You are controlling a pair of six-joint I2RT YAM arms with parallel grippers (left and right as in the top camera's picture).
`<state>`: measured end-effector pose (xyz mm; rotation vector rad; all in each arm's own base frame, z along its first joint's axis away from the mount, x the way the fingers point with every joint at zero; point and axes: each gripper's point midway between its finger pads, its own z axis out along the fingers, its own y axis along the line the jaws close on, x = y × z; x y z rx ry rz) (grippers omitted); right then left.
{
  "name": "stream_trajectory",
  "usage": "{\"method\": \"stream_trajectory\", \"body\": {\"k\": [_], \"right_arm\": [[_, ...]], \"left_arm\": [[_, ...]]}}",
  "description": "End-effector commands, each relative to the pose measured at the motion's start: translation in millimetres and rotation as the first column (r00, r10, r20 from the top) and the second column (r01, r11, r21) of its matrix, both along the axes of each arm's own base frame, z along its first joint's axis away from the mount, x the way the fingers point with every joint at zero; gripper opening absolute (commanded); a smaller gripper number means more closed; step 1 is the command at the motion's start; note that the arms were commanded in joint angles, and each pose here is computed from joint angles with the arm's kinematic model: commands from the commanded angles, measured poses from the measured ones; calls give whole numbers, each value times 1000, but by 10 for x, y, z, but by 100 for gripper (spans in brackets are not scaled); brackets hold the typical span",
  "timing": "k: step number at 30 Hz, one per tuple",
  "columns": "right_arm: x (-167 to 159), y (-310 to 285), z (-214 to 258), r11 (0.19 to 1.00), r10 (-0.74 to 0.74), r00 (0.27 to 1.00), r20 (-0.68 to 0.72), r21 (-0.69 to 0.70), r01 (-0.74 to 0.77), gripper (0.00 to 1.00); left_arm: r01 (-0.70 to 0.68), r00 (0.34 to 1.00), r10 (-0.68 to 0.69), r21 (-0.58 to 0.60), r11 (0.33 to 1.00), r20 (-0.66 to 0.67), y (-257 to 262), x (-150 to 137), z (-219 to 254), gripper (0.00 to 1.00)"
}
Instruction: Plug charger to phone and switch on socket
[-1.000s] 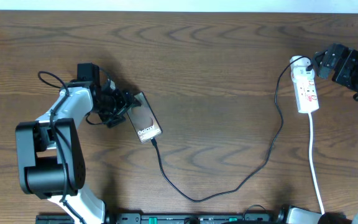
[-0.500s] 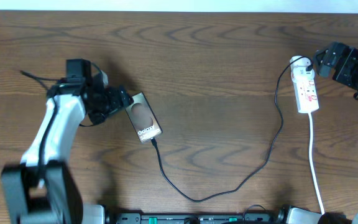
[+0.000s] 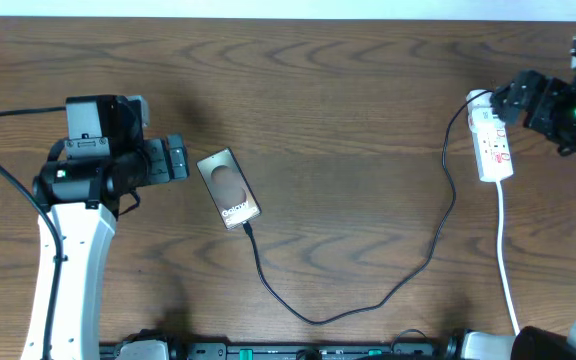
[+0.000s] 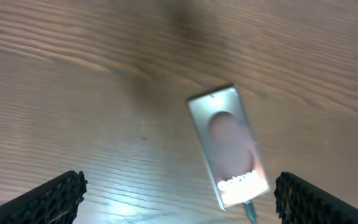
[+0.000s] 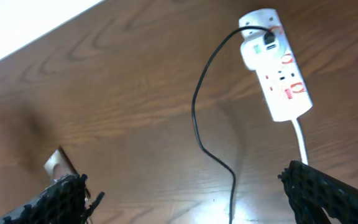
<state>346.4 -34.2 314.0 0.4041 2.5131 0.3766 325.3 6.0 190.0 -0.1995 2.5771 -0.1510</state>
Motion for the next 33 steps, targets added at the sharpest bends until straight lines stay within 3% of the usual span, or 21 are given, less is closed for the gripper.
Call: {"method": "stream_trajectory", "body": {"k": [1,33], "right_arm": [[52,106,-116,999,32,999,-36,19,-31,99],[72,103,-153,999,32,998,-47,15,-31,99]], "left_arm": [[-30,998,26,96,995,51,156,74,172,99],[-33,997,26,96,995,69,159,112,195,99]]}}
